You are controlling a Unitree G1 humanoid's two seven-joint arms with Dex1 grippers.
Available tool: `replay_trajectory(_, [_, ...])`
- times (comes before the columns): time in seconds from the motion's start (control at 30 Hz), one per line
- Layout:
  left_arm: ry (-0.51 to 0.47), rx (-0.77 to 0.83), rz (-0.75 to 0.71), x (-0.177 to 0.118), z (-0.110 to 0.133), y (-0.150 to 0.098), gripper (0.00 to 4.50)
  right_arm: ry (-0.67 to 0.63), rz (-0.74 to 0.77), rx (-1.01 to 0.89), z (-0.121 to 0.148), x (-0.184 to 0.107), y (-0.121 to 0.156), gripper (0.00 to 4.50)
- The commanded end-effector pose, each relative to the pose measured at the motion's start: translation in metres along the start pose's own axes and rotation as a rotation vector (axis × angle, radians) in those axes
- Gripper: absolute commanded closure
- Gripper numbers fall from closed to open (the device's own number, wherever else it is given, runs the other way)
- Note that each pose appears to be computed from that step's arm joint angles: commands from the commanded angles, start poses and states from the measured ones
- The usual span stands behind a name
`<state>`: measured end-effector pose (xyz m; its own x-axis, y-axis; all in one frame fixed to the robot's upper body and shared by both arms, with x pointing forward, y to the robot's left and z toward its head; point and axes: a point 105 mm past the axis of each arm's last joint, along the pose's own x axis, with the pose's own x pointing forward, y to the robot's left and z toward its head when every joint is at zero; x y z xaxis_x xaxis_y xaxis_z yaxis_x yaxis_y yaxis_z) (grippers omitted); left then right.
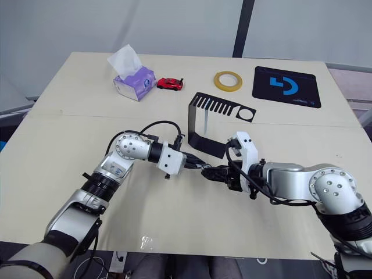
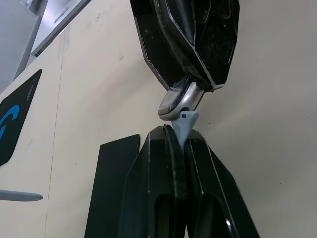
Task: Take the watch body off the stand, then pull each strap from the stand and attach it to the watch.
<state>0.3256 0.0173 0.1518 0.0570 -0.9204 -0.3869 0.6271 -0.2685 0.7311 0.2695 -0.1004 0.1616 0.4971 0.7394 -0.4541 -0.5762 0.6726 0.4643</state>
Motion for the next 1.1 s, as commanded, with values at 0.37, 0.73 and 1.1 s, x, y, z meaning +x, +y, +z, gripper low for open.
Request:
replay_trajectory(0.37, [-0.062,0.078,0.012,0.009,0.020,0.012,4.50,-0.016,0.146,-0.015,0.002,0.001,0.032,2.91])
replay_trajectory(0.73, [-0.072,0.085,0.017,0.007,0.022,0.014,4.50,-0.024,0.113,-0.008,0.002,0.000,0.024,2.91])
replay_trajectory(1.1, [-0.085,0.096,0.019,0.002,0.026,0.015,4.50,-0.028,0.083,0.006,0.001,-0.001,0.014,2.91])
